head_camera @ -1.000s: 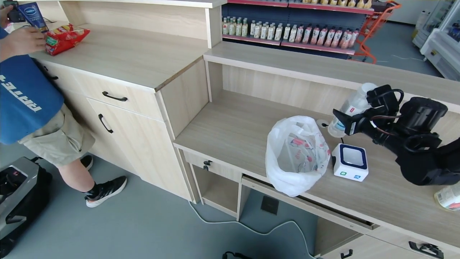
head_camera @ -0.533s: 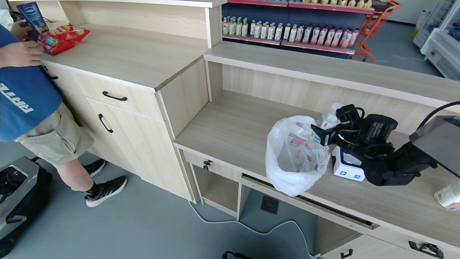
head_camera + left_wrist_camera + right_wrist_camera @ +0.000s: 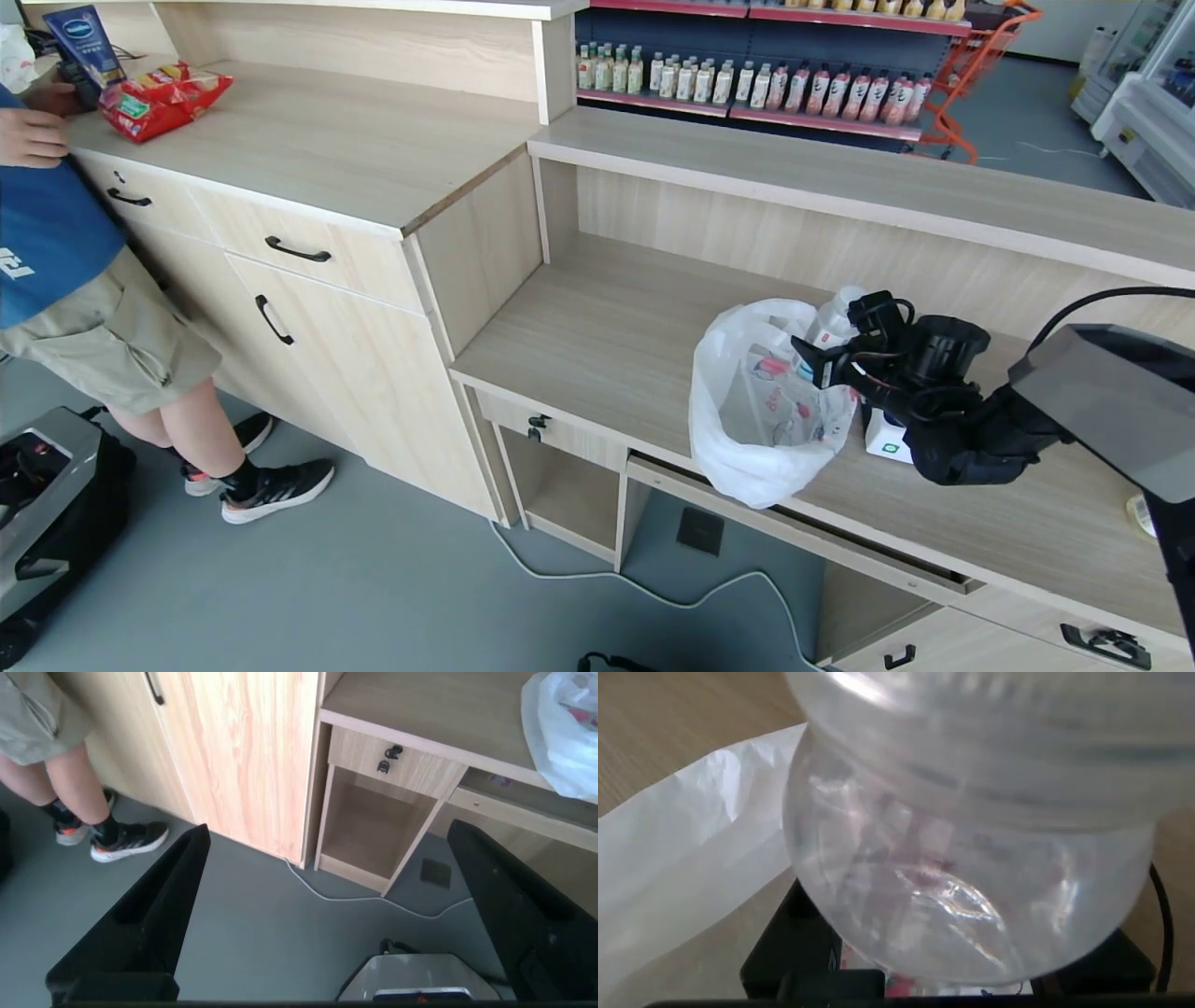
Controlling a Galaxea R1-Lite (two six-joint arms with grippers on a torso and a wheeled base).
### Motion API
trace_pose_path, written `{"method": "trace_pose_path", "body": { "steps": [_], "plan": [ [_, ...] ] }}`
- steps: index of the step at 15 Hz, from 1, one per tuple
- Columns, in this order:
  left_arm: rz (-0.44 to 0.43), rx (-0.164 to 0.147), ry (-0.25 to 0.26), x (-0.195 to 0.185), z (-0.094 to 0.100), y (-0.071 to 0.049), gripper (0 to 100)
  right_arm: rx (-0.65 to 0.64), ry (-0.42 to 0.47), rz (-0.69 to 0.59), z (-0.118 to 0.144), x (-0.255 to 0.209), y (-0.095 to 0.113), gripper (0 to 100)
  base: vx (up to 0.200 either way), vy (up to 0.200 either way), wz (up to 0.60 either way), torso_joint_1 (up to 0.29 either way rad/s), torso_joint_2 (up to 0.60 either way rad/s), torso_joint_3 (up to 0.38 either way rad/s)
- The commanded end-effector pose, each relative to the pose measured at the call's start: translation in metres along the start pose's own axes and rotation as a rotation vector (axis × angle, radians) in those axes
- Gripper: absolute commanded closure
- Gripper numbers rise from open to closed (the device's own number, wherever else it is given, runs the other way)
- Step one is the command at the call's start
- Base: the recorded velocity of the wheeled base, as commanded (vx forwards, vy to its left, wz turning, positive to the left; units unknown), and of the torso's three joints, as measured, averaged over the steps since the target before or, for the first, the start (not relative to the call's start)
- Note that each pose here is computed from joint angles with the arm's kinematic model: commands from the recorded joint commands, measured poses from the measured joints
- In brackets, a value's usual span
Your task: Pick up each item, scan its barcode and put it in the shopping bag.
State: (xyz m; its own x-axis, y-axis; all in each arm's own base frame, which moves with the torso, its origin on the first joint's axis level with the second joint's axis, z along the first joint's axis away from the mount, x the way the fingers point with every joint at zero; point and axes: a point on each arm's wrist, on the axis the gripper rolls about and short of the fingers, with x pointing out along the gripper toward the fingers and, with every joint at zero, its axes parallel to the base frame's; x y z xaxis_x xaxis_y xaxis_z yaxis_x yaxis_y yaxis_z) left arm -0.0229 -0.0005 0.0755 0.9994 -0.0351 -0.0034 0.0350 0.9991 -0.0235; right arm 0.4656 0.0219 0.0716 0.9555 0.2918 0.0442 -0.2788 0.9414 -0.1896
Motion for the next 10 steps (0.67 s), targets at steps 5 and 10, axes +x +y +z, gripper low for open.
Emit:
{"method": "trace_pose_path", "body": {
  "steps": [5, 10],
  "plan": [
    [0.000, -0.001, 0.000, 0.000, 0.000, 0.000, 0, 0.016, 0.027, 0.017, -0.025, 0.011, 0.007, 100, 0.000, 0.000, 0.00, 0.000, 0.00, 0.000],
    [0.000, -0.001, 0.000, 0.000, 0.000, 0.000, 0, 0.017, 0.032, 0.013, -0.026, 0.009, 0.006, 0, 0.000, 0.000, 0.00, 0.000, 0.00, 0.000]
  ]
}}
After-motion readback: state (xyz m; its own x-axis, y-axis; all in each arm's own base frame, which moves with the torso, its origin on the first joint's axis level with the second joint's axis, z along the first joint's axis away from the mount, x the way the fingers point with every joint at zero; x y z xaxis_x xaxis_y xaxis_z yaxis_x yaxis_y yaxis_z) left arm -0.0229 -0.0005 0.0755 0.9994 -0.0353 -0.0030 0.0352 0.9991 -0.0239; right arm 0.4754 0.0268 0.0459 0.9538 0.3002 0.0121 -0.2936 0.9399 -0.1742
